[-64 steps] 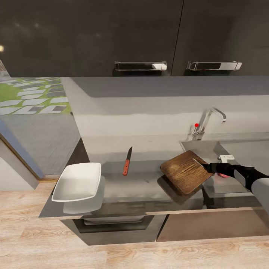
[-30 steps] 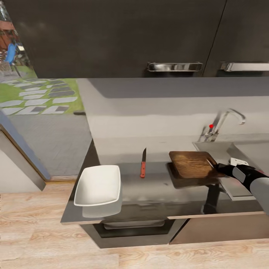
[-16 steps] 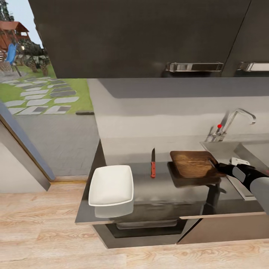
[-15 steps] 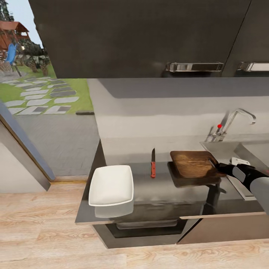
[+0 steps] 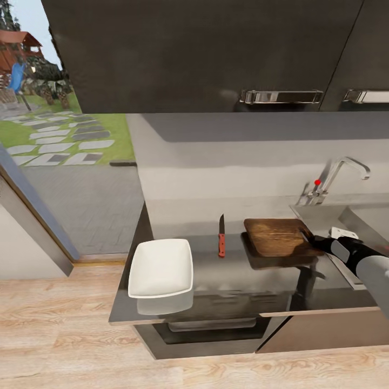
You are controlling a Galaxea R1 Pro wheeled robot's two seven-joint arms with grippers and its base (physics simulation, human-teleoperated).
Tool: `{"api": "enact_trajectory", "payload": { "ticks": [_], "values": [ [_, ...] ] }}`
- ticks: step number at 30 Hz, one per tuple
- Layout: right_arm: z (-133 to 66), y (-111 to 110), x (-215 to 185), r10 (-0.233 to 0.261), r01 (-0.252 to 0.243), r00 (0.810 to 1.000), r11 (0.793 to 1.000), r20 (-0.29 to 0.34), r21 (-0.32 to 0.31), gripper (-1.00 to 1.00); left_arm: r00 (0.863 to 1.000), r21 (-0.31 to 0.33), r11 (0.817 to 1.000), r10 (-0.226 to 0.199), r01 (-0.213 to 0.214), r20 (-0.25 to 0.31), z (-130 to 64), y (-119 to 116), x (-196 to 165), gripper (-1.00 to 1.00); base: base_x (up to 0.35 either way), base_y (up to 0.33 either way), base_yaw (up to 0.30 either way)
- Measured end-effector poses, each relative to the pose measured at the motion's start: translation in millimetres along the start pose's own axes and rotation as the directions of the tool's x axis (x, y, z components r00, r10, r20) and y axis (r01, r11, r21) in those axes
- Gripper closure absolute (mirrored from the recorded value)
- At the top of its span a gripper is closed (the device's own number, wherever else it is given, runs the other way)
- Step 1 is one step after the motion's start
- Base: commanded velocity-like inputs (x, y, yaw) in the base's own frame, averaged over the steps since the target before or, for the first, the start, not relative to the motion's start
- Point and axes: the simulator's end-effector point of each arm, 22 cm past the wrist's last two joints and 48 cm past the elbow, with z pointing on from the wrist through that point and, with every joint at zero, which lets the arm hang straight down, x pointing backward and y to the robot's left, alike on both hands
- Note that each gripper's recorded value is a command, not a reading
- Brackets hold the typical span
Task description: In the kitchen, take the Vidalia onion out of the sink, dice it on the chopping board with the paring knife, put the diced onion into the bowl on the countertop, then place both the paring knife and the chopping board into the sink.
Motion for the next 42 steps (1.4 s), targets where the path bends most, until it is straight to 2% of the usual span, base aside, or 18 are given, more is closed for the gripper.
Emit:
{"api": "enact_trajectory", "payload": {
  "ticks": [6,21,29,34,36,42],
  "values": [
    [-0.1,-2,-9,0.000,-0.001,0.999,1.000,0.042,0.022,1.00,1.000,0.003,1.000,0.001,-0.001,0.001,-0.1,-1,0,-1.00,0.000,0.143,0.000],
    [0.2,5,-7,-0.007,0.005,0.999,0.999,0.046,0.031,1.00,1.000,0.001,1.000,0.000,0.000,-0.001,-0.2,0,1,-1.00,0.000,0.007,0.000],
    [-0.4,-2,-11,-0.007,0.002,0.998,0.997,0.069,0.072,1.00,1.000,0.000,1.000,0.000,0.000,-0.002,-0.3,0,1,-1.00,0.000,0.000,0.000],
    [-0.6,-4,-12,-0.010,0.005,0.997,0.997,0.072,0.076,1.00,1.000,0.000,1.000,0.001,-0.001,-0.006,-0.7,1,3,-1.00,0.000,0.000,0.000],
    [-0.6,-5,-12,-0.018,0.012,0.997,0.997,0.072,0.078,1.00,1.000,0.000,1.000,0.001,-0.001,-0.006,-0.7,1,3,-1.00,0.000,0.000,0.000],
    [-0.8,-6,-14,-0.091,0.085,0.993,0.993,0.072,0.087,1.00,1.000,0.000,1.000,0.001,-0.001,-0.007,-0.8,0,3,-1.00,0.000,0.000,0.000]
  ]
}}
